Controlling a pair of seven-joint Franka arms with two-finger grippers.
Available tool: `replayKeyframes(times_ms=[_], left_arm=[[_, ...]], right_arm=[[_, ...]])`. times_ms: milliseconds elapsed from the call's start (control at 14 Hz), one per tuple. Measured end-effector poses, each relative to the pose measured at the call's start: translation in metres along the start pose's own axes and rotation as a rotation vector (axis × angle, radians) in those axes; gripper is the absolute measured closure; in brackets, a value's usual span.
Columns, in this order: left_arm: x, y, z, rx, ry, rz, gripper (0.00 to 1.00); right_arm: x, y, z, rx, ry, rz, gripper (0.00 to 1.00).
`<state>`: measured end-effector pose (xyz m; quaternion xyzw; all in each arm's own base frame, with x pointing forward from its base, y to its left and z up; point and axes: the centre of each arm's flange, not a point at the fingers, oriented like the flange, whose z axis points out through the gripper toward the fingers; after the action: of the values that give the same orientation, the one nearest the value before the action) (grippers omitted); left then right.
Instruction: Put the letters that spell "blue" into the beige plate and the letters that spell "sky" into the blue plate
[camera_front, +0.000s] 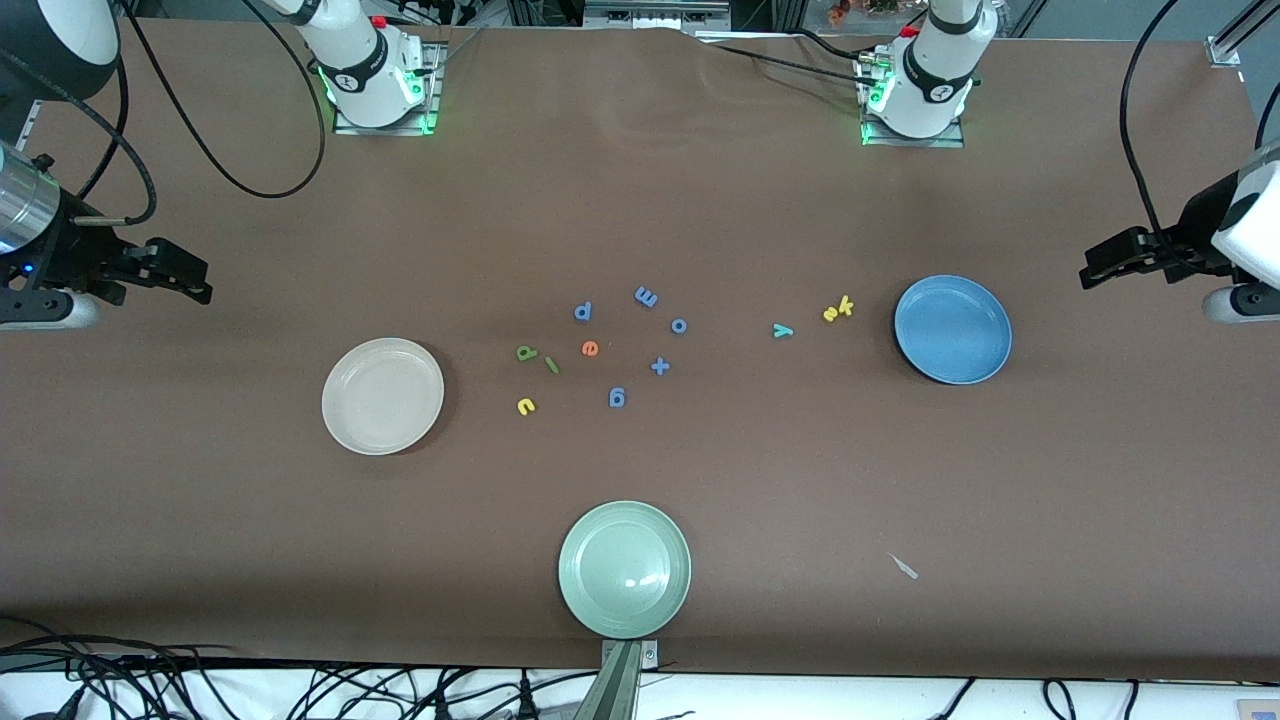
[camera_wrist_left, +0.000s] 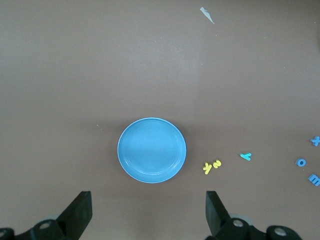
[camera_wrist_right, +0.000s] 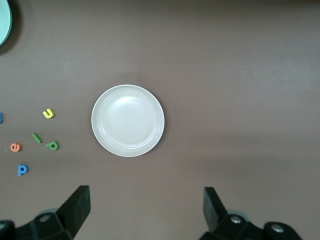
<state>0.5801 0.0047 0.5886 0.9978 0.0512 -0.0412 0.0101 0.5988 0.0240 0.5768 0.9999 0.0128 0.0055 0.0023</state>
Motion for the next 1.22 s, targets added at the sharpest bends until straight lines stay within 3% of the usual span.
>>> replayKeyframes(times_ms=[1217], left_arm=[[0.0039, -0.0060, 0.0068, 0.001, -0.013, -0.012, 0.00]], right_arm=[[0.0003, -0.0052, -0.0002, 0.001, 0.003, -0.009, 0.00]])
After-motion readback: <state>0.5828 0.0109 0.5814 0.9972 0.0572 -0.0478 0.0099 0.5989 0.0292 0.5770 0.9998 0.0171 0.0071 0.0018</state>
